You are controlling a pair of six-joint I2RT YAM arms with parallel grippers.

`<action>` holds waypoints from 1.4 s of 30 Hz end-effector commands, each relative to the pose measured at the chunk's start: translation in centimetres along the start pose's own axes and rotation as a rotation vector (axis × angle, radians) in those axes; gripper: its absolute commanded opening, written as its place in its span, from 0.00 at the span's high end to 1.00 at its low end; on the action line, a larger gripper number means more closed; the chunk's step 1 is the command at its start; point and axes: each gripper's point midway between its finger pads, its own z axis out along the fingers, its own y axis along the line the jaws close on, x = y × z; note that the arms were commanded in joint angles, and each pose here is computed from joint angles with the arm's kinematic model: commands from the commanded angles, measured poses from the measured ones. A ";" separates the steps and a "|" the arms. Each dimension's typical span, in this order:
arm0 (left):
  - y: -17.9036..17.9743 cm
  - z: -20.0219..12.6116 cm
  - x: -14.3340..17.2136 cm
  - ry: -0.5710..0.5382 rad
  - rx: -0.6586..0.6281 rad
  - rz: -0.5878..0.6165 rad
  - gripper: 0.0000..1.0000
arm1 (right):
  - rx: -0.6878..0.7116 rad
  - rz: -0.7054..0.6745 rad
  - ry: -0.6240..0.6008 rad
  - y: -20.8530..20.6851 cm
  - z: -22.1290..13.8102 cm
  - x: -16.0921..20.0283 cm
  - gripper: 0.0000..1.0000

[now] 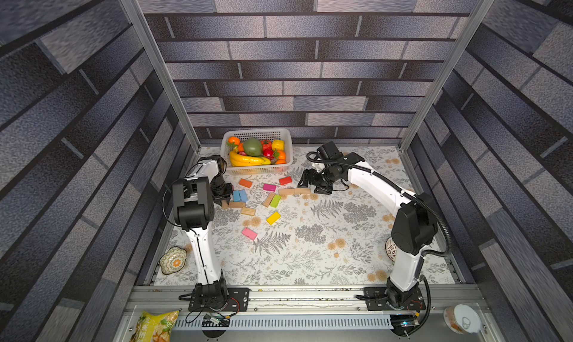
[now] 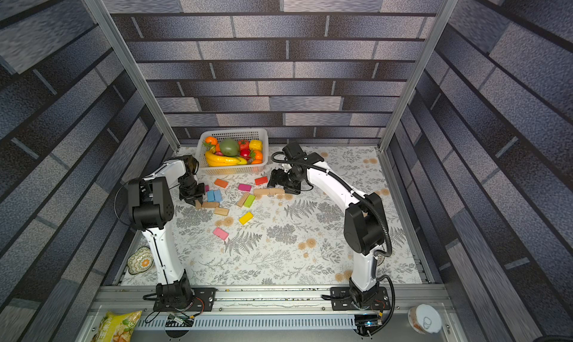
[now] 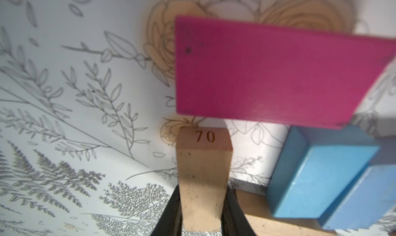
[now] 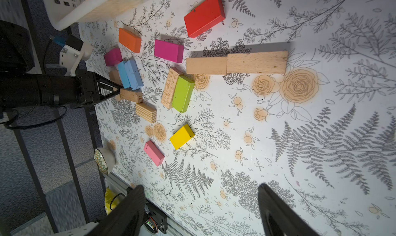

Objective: Assemble the number 7 with building blocks
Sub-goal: Pick up the building block from the center of the board, then place the building block at the center of the board.

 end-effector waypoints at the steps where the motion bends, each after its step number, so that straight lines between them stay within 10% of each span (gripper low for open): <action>1: 1.1 -0.9 1.1 -0.003 -0.021 -0.015 0.79 | -0.006 -0.003 -0.008 0.3 -0.8 0.5 0.16; 15: -5.2 -10.9 7.5 -0.180 0.026 0.107 0.80 | 0.080 0.082 -0.116 -4.1 -5.8 -0.7 0.16; 27: -23.6 -8.2 16.4 -0.100 0.103 0.468 0.79 | 0.171 0.242 -0.249 -10.7 -10.7 1.5 0.16; 42: -34.1 -2.8 19.3 -0.026 0.117 0.676 0.79 | 0.211 0.271 -0.242 -12.7 -11.5 5.6 0.16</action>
